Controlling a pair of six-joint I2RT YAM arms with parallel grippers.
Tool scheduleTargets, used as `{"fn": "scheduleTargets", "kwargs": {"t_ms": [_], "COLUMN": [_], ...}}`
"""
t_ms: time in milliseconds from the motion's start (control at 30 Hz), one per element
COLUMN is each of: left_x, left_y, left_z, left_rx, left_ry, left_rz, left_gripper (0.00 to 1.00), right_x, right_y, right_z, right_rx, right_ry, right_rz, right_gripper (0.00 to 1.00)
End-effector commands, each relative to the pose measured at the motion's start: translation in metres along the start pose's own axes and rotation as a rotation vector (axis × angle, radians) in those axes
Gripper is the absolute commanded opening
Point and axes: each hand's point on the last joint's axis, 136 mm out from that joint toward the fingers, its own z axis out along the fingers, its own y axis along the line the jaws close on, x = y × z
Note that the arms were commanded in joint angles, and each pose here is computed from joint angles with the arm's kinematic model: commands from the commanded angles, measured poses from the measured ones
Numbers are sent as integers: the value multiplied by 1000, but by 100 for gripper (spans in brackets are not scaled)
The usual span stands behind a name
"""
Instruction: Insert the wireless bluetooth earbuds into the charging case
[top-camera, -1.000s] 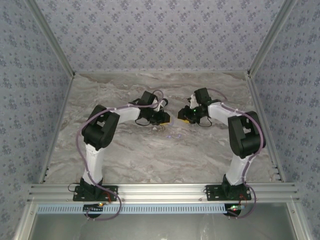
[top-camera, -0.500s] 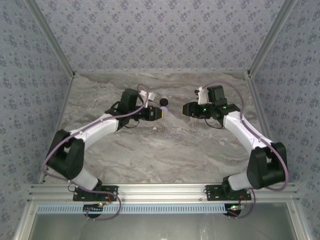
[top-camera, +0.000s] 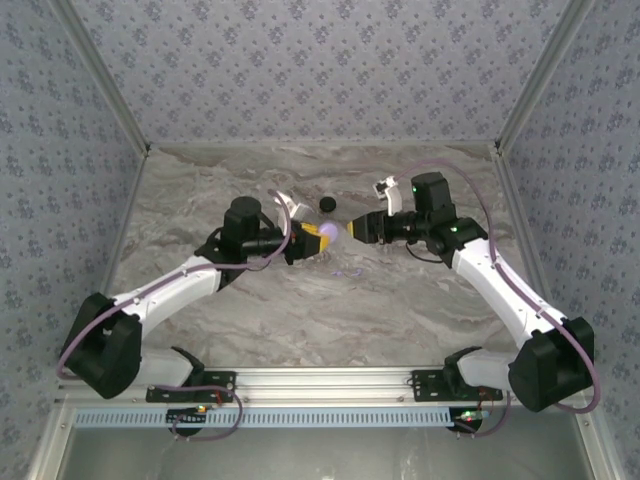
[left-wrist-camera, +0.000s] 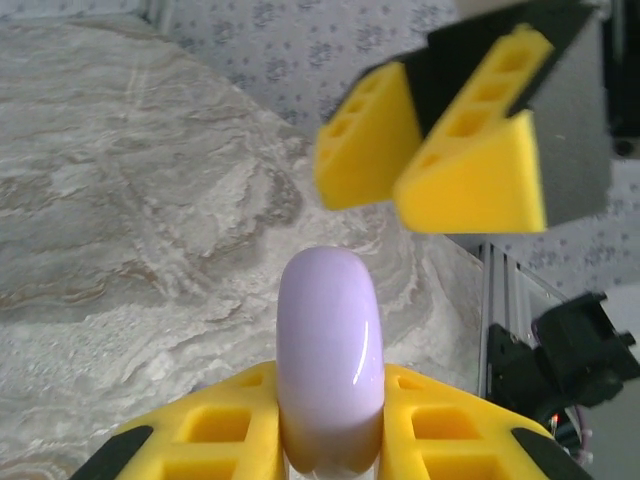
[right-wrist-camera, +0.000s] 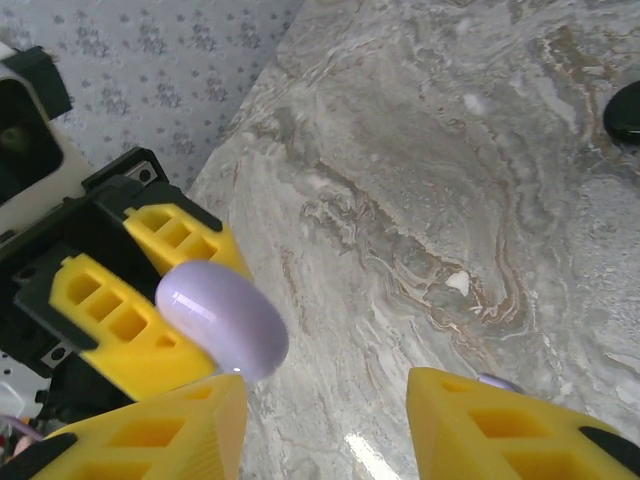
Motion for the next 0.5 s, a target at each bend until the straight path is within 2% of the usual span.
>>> {"fn": "scheduleTargets", "kwargs": {"t_ms": [0, 167, 467], "left_x": [-27, -23, -21], "left_y": [-29, -45, -44], "left_z": [-9, -12, -8], "left_rx": [86, 155, 157], "left_ry": [-87, -69, -41], "left_rz": [198, 244, 241], "left_gripper": [20, 20, 20], "right_x": [-4, 2, 4], "right_y": [20, 31, 46], "right_z": [-6, -3, -3], "right_rx": [-43, -78, -112], "right_ry": [2, 29, 46], "right_rz": [-79, -121, -172], "right_gripper": [49, 54, 57]}}
